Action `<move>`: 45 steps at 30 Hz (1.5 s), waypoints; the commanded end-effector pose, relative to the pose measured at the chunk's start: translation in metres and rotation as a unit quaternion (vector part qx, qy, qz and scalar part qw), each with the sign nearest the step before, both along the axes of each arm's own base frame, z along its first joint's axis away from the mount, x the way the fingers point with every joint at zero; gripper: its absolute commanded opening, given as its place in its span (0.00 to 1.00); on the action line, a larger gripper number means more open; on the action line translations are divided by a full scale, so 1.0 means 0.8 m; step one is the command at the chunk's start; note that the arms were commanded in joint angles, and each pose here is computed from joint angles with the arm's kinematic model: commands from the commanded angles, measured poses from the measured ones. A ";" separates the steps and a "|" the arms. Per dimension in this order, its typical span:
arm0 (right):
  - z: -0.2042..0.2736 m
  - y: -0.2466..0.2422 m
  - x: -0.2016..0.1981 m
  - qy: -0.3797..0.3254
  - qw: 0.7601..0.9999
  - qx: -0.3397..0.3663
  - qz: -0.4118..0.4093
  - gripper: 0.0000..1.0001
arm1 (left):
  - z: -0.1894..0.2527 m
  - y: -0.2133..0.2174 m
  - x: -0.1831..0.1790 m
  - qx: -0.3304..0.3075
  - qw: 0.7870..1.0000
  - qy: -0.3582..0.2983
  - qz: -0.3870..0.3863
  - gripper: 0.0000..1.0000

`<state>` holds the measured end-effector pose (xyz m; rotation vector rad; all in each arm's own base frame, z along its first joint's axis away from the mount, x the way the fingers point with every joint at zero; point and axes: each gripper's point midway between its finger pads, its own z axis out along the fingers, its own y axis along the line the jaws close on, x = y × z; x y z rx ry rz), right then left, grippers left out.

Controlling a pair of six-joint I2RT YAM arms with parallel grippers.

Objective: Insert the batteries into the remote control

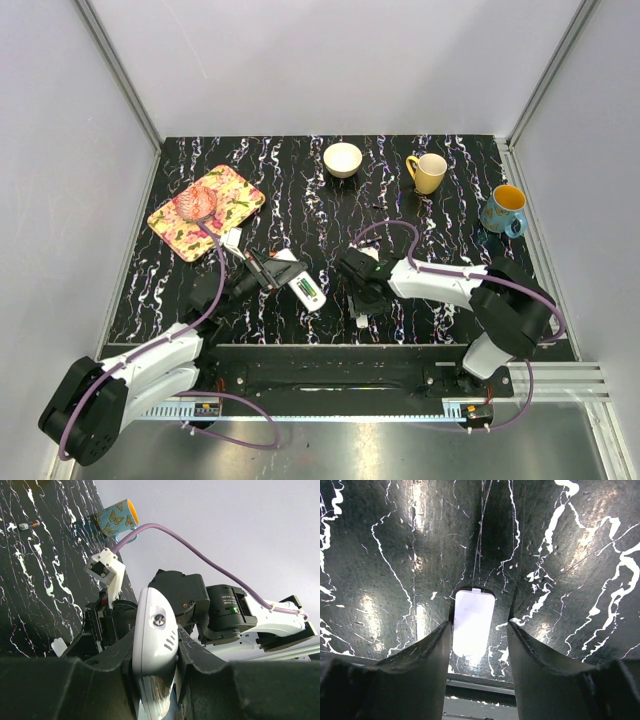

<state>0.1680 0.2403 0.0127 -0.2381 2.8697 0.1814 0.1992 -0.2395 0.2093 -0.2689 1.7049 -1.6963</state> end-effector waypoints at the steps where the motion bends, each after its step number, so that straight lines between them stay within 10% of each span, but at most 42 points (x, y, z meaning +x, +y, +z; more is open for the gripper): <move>1: -0.020 -0.001 -0.015 0.019 1.000 0.002 -0.007 0.52 | 0.020 0.001 -0.001 -0.016 0.999 -0.032 0.001 0.00; 16: -0.021 0.003 -0.038 0.028 0.999 -0.036 0.014 0.54 | 0.016 0.003 -0.003 -0.021 0.999 -0.029 0.001 0.00; 36: 0.019 -0.011 -0.021 -0.030 0.999 -0.031 -0.012 0.00 | 0.016 -0.003 0.007 -0.016 1.000 -0.025 0.003 0.00; 45: 0.090 -0.017 0.004 -0.090 0.996 -0.026 0.002 0.00 | 0.035 -0.018 0.033 -0.021 0.999 -0.030 0.004 0.00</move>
